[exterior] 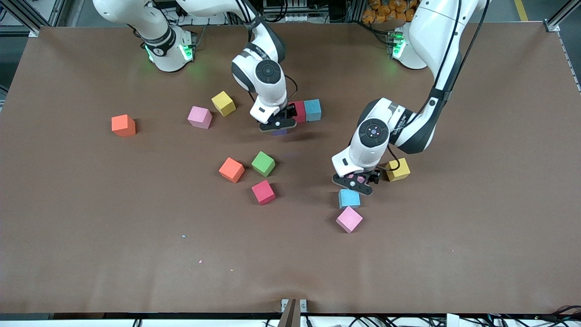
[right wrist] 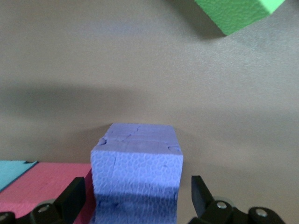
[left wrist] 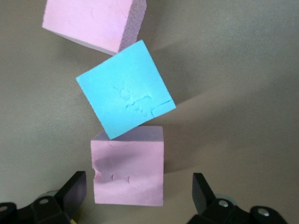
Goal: Arrange 11 blocks into digit 3
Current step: 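Lift pink block with the left gripper while the right gripper grasps green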
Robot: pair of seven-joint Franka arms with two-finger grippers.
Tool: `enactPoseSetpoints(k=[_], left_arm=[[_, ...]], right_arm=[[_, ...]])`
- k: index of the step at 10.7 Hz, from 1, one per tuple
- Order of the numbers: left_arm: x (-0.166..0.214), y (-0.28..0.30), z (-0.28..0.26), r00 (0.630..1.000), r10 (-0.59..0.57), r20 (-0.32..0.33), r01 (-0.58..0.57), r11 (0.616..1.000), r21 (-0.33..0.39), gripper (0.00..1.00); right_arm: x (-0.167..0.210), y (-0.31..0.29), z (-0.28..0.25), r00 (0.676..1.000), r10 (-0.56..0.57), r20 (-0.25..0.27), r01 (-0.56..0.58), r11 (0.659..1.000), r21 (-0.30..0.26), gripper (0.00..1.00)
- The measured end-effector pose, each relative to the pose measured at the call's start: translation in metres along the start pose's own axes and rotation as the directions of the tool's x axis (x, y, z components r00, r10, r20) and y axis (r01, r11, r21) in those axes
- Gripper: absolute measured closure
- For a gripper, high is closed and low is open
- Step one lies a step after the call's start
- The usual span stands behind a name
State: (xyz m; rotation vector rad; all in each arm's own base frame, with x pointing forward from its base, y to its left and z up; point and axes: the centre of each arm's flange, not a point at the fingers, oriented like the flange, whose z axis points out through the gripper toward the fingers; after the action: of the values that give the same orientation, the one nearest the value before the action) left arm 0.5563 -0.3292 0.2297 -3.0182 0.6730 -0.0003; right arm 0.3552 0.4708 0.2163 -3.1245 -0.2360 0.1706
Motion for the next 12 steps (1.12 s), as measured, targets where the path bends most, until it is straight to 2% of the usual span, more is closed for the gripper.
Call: enactPoseSetpoints(k=[2,3,10,12], left_arm=[[-0.001,0.000,0.007,1.000,0.008,0.006,-0.008,1.000,0.000,0.00],[-0.001,0.000,0.008,1.000,0.008,0.008,-0.008,1.000,0.000,0.00],[-0.002,-0.003,0.031,1.000,0.004,0.021,-0.004,1.000,0.001,0.01],[-0.002,-0.004,0.036,1.000,0.002,0.022,-0.002,1.000,0.001,0.28]], right_arm=[[0.020,0.004,-0.036,0.998,0.030,0.049,-0.029,0.999,-0.015,0.00],[0.029,0.008,-0.051,0.997,0.046,0.056,-0.045,0.999,-0.008,0.00],[0.089,0.074,-0.069,0.983,0.179,0.026,-0.180,0.982,0.052,0.00],[0.107,0.100,-0.072,0.968,0.250,0.024,-0.251,0.964,0.083,0.00]])
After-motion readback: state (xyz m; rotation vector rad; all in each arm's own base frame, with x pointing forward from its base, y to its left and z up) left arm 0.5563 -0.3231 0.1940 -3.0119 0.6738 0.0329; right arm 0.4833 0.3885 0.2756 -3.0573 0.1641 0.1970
